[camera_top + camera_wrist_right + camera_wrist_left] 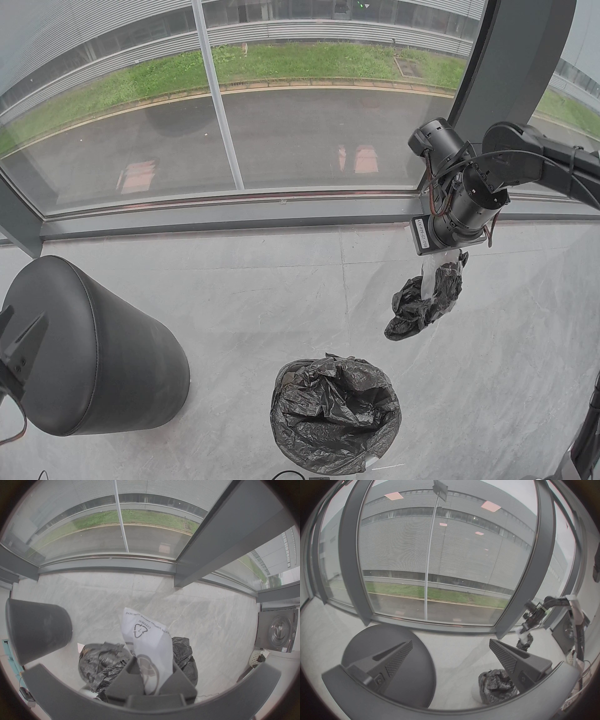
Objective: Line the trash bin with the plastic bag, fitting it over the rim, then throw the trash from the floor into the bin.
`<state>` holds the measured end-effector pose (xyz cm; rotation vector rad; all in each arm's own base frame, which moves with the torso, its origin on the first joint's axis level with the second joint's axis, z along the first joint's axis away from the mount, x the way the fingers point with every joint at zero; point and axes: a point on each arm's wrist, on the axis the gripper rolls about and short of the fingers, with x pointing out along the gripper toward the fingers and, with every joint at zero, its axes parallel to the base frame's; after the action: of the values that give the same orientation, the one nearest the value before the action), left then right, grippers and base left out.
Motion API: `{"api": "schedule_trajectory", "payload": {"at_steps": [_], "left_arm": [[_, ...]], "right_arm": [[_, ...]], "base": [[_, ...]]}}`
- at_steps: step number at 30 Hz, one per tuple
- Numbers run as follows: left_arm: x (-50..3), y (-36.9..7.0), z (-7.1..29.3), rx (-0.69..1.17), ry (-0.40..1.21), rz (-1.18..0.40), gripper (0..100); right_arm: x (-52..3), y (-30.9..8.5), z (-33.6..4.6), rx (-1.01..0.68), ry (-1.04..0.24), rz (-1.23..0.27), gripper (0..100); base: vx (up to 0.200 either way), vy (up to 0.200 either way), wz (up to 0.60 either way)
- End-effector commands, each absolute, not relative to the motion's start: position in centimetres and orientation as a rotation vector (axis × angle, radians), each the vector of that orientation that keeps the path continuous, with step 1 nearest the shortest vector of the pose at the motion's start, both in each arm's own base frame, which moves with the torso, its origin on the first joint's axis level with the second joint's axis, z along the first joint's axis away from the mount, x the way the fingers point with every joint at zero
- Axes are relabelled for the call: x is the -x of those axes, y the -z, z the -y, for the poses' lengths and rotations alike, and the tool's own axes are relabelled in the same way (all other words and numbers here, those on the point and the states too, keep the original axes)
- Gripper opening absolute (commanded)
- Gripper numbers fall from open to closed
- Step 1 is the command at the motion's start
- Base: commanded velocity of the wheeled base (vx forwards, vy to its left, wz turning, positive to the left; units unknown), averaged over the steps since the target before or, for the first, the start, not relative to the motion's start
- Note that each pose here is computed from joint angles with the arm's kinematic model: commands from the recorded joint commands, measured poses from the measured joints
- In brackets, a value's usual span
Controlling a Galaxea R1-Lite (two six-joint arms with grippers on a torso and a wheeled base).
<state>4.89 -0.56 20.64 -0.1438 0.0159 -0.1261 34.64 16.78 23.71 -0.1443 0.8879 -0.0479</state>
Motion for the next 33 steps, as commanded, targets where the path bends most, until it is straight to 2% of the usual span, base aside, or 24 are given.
{"api": "schedule_trajectory", "payload": {"at_steps": [1,8,12,18,21,28,30,33], "left_arm": [[1.9,-19.0,-0.2,0.117,-0.023,0.115,100],[3.3,-15.4,-0.5,0.103,-0.105,0.091,100],[3.5,-13.0,-0.6,0.037,-0.145,0.084,100],[2.6,-9.8,-0.5,0.012,-0.192,0.061,100],[2.3,-8.2,-0.5,-0.061,-0.201,0.051,100],[2.3,-8.3,-0.3,-0.079,-0.132,0.073,100],[2.3,-8.3,-0.1,-0.063,-0.028,0.071,100],[2.3,-8.3,0.0,-0.059,0.024,0.070,100]], "right_arm": [[-26.1,-27.9,-20.5,0.165,0.011,-0.860,0],[-23.0,-27.6,-23.7,0.228,-0.094,-0.862,0],[-21.5,-27.3,-25.4,0.264,-0.151,-0.859,0],[-20.5,-26.3,-27.4,0.305,-0.200,-0.867,0],[-20.1,-25.9,-28.0,0.320,-0.215,-0.872,0],[-20.2,-25.4,-28.5,0.334,-0.219,-0.881,0],[-20.7,-23.9,-29.4,0.367,-0.207,-0.910,0],[-21.4,-22.0,-30.4,0.405,-0.194,-0.943,0]], "base": [[0.000,0.000,0.00],[0.000,0.000,0.00],[0.000,0.000,0.00],[0.000,0.000,0.00],[0.000,0.000,0.00],[0.000,0.000,0.00],[0.000,0.000,0.00],[0.000,0.000,0.00]]}}
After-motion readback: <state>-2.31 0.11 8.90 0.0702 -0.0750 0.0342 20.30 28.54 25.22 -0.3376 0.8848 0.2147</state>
